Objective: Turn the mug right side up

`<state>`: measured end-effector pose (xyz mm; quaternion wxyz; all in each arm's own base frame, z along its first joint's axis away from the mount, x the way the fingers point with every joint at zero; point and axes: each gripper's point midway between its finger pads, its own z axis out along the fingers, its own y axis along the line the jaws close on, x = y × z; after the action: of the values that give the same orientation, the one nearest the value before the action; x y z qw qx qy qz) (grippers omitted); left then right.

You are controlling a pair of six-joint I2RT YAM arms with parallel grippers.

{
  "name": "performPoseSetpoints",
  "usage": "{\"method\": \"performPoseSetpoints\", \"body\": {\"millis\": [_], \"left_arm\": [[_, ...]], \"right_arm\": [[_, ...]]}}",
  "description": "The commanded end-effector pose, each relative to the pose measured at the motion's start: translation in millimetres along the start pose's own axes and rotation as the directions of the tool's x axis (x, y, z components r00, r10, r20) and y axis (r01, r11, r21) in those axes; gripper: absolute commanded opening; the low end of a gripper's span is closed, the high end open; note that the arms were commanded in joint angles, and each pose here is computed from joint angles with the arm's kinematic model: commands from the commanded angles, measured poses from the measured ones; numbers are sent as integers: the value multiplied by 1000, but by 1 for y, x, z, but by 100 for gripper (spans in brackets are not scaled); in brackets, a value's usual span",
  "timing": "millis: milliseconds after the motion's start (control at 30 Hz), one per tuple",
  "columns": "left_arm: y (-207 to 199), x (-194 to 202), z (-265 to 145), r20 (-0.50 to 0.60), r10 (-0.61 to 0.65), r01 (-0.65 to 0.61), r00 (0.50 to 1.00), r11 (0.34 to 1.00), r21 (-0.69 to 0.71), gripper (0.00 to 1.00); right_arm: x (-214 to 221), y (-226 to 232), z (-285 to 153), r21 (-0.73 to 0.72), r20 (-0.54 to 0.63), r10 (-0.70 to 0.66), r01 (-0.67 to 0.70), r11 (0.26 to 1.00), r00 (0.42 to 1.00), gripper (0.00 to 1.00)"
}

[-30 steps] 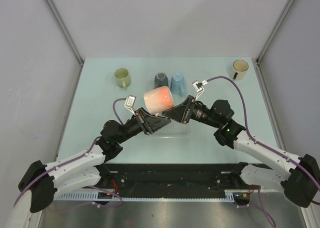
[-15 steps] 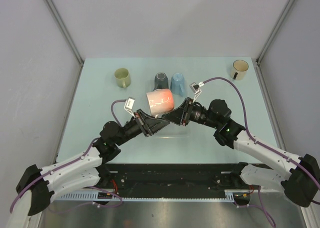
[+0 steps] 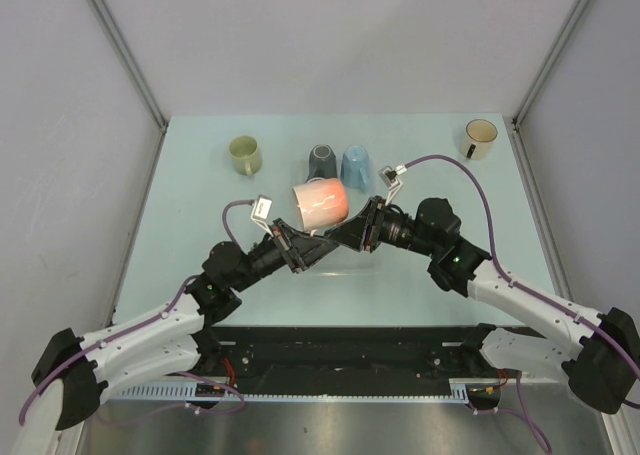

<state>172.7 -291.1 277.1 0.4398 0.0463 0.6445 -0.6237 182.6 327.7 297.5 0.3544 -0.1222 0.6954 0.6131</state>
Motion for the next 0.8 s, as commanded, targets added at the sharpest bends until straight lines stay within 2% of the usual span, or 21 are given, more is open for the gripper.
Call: {"method": "performPoseSetpoints", "body": {"millis": [0,33,100,233,400,500,633,767], "left_arm": [[-24,-38,4,129,64,-70,990,997,37,0],[-24,-37,5,125,64,-70,990,997,38,0],[-23,-35,5,119,62,-67,991,997,33,0],[-28,-37,3,126,87,-92,988,995,38,0],[-35,-41,2,131,129,-134,983,991,29,0],[-32,-42,1,131,144,-147,981,989,8,0],[-26,-42,-1,125,163,-161,979,987,-25,0],[-22,-50,-5,145,206,-198,968,978,-69,0]], "right_arm": [[-28,44,-8,-114,79,-84,92,989,993,38],[-30,46,-9,-120,85,-85,95,988,993,34],[-30,47,-9,-124,87,-87,98,987,992,33],[-29,44,-9,-111,77,-76,84,990,994,43],[-30,43,-11,-103,84,-75,84,991,994,50],[-33,45,-13,-105,93,-79,89,990,993,57],[-35,47,-18,-88,88,-81,89,992,993,74],[-39,43,-29,-39,97,-96,100,994,991,82]]}}
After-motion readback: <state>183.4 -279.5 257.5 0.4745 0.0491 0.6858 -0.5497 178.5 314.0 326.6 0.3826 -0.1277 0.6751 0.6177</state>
